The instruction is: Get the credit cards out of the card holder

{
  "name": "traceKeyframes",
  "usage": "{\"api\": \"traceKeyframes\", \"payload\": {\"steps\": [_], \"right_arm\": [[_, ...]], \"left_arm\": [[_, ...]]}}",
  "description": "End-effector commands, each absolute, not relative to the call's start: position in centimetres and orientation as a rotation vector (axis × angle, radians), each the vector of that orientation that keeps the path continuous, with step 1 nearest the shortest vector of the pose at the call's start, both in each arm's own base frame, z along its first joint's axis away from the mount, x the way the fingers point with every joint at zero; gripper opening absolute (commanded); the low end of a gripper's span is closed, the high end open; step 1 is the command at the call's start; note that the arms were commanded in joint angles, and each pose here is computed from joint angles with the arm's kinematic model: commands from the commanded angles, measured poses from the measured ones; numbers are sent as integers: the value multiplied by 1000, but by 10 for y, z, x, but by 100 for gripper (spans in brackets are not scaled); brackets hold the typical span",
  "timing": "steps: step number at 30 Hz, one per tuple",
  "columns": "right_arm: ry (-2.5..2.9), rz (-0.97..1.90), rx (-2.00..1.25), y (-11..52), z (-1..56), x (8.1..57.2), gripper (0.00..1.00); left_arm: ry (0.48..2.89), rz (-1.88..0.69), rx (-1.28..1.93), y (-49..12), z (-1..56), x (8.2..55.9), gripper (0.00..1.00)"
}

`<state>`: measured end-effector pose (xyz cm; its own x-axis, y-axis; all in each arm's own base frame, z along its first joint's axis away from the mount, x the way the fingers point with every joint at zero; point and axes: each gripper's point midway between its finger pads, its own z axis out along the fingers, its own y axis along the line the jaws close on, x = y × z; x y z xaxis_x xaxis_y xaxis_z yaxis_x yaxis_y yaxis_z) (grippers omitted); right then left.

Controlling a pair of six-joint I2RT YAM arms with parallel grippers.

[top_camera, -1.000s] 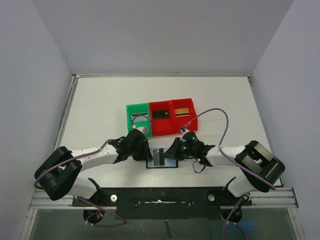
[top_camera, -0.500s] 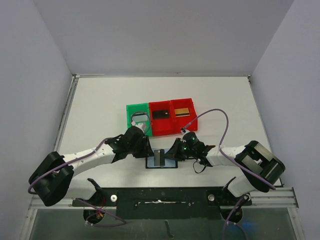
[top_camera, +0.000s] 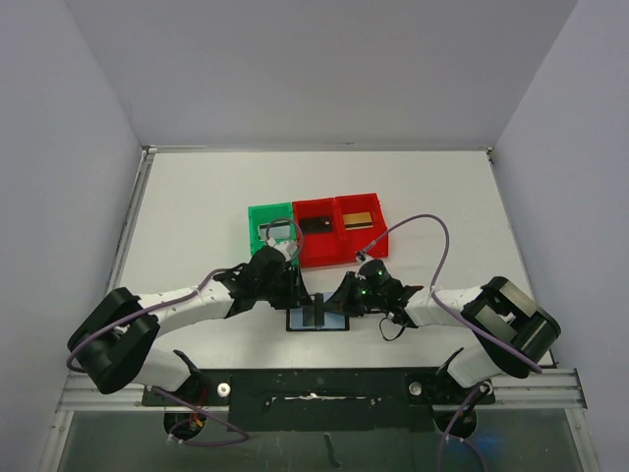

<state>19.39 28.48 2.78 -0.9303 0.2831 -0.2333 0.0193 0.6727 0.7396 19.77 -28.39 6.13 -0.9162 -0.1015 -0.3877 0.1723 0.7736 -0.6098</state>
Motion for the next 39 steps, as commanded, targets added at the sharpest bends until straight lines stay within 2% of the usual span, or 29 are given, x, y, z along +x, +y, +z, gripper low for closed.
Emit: {"api": "traceKeyframes", "payload": {"steps": [1, 6, 11, 18, 26, 30, 34, 39], "right_arm": [[2499, 1154, 248, 286, 40, 202, 0], [2502, 1156, 247, 287, 40, 202, 0], [2495, 1149, 256, 285, 40, 202, 1], [2489, 1170, 246, 288, 42, 202, 10], [2491, 1178, 253, 289, 40, 202, 26], [2498, 1199, 238, 292, 38, 200, 29], [2481, 1257, 201, 299, 41, 199, 29], [2494, 1225, 224, 295, 37, 200, 16]], "left_arm": [[2609, -938, 41, -285, 43, 191, 30], [2670, -807, 0, -268, 25, 189, 27], [2689, -783, 5, -262, 20, 184, 26], [2706, -774, 19, -261, 17, 182, 24], [2710, -772, 26, -261, 18, 181, 23], [2716, -772, 29, -261, 17, 180, 22], [2718, -770, 28, -261, 17, 180, 22], [2724, -765, 25, -260, 15, 179, 22]]}}
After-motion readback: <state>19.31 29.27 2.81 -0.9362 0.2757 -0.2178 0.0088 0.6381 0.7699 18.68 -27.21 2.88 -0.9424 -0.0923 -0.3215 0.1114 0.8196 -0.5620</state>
